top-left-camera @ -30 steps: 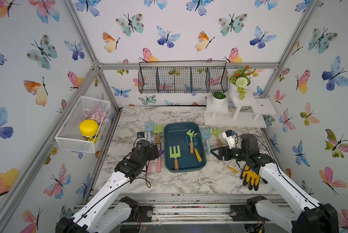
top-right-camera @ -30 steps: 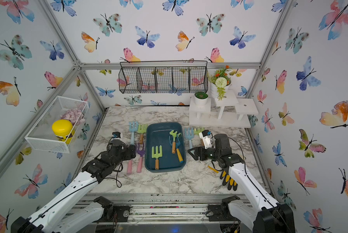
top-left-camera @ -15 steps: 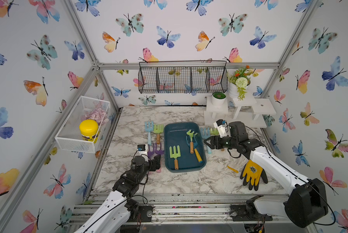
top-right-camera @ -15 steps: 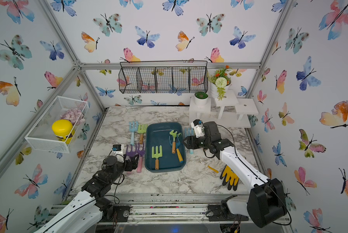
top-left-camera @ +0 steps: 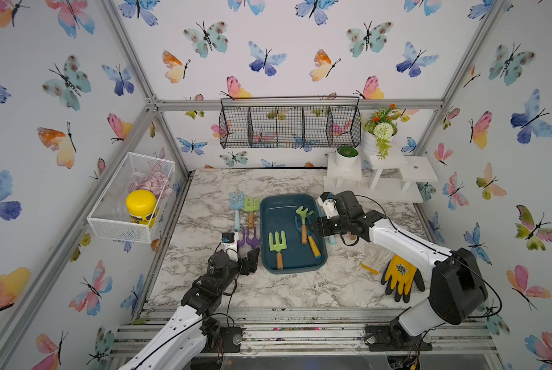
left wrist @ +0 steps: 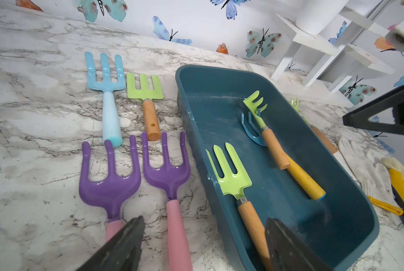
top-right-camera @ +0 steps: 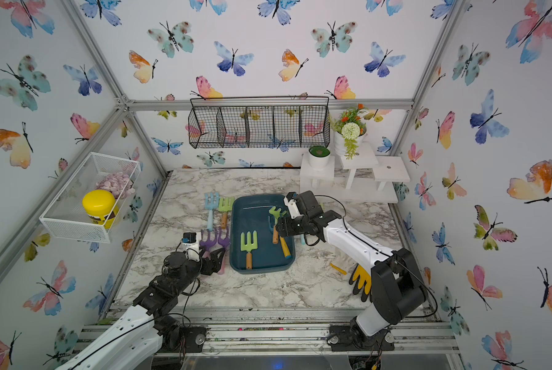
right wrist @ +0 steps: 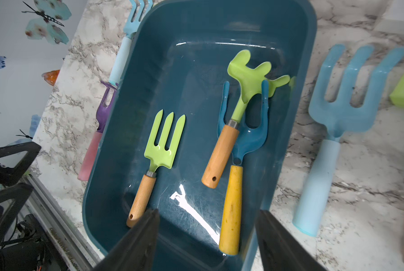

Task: Take the hand rake out of the storage box
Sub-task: Pick up the rake from the storage box.

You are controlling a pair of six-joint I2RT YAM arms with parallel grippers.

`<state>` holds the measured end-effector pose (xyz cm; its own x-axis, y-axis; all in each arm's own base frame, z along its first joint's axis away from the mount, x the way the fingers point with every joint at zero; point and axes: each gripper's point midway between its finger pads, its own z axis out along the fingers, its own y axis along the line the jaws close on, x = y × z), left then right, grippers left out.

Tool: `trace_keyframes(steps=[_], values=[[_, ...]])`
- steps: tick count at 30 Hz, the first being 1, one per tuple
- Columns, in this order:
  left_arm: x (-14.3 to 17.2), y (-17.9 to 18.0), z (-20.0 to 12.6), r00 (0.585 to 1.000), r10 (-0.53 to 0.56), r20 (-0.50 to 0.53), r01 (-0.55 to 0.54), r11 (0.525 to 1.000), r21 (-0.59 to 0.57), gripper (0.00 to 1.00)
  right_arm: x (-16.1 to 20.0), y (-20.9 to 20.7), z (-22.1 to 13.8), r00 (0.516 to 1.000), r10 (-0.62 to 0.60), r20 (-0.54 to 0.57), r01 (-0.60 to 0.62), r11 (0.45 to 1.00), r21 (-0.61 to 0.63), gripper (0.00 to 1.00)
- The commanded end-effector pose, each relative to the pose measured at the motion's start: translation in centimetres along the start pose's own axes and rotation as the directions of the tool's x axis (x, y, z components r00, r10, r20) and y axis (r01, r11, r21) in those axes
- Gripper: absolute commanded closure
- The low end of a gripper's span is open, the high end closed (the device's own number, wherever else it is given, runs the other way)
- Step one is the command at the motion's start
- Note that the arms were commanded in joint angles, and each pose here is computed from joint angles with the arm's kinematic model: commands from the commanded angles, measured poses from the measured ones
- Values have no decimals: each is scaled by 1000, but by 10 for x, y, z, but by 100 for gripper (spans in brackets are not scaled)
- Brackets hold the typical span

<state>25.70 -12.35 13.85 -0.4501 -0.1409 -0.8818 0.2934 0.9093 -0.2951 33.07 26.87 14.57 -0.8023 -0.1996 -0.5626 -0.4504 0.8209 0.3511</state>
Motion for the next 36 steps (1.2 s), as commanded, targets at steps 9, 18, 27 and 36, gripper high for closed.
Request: trace_keyframes(steps=[9,18,27,36], values=[[-4,0,1,1000,-4,30,4,1000,-1,15,-1,-11,38,997,-11,-79,19,995,95,41],[0,4,6,1000,-9,11,9,1000,-26,16,2,-13,70,991,-15,-135,31,992,120,44],[2,5,9,1000,-8,-5,8,999,-32,17,16,-27,101,979,18,-201,15,987,162,44],[4,4,11,1000,-8,-13,8,1000,-26,17,12,-27,119,978,32,-205,0,988,157,46]])
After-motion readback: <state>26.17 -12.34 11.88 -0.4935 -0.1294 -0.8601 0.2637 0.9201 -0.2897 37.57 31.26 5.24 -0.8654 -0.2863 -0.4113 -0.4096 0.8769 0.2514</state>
